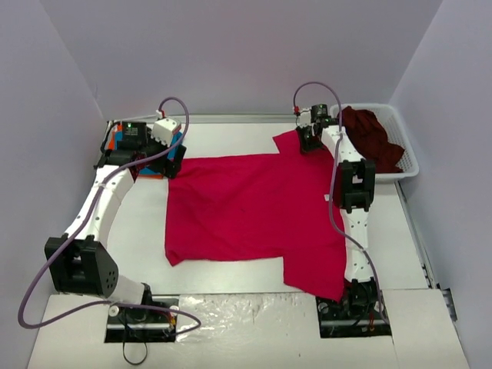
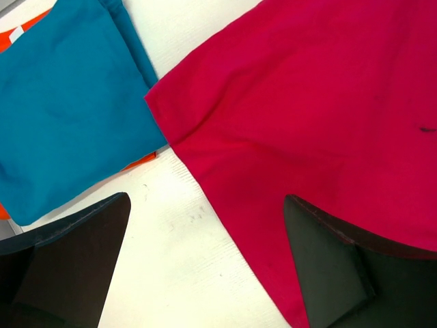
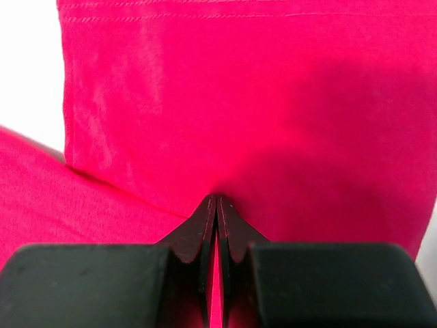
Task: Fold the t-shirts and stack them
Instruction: Flatten out the tshirt
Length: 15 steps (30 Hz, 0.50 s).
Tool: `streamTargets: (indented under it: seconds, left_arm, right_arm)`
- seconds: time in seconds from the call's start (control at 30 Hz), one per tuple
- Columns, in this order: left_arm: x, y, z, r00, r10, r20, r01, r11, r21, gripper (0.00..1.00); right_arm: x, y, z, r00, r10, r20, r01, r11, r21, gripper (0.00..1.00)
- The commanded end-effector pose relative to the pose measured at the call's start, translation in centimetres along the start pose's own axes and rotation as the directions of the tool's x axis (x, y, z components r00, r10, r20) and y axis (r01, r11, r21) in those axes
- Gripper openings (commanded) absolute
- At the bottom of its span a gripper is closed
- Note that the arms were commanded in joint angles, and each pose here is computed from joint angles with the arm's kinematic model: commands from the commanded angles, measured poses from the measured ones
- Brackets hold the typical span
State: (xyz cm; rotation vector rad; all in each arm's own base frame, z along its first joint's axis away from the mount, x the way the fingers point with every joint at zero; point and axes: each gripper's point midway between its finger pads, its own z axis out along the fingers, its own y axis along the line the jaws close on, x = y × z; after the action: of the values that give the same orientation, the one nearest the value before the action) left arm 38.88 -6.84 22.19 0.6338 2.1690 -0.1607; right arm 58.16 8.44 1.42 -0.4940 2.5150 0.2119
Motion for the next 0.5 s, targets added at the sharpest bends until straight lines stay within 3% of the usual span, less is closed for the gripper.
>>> streamTargets:
  seconds: [0.0,0.47]
  left_arm:
    - [-2.1,0.8,-0.9,0.999,0.011,0.038,-0.010,0.999,-0.033,0.94]
    - [-1.5,-0.5,2.4,1.000,0.011,-0.023,-0.010,1.000,0.016,0.94]
  right_arm:
    - [3.0,-3.1,2.4,0.994,0.076,-0.081,-0.068,0.993,0.092,0.00]
    - [0.6,-9.6,3.5,0.981,0.192,0.040,-0.194,0.927,0.320,0.00]
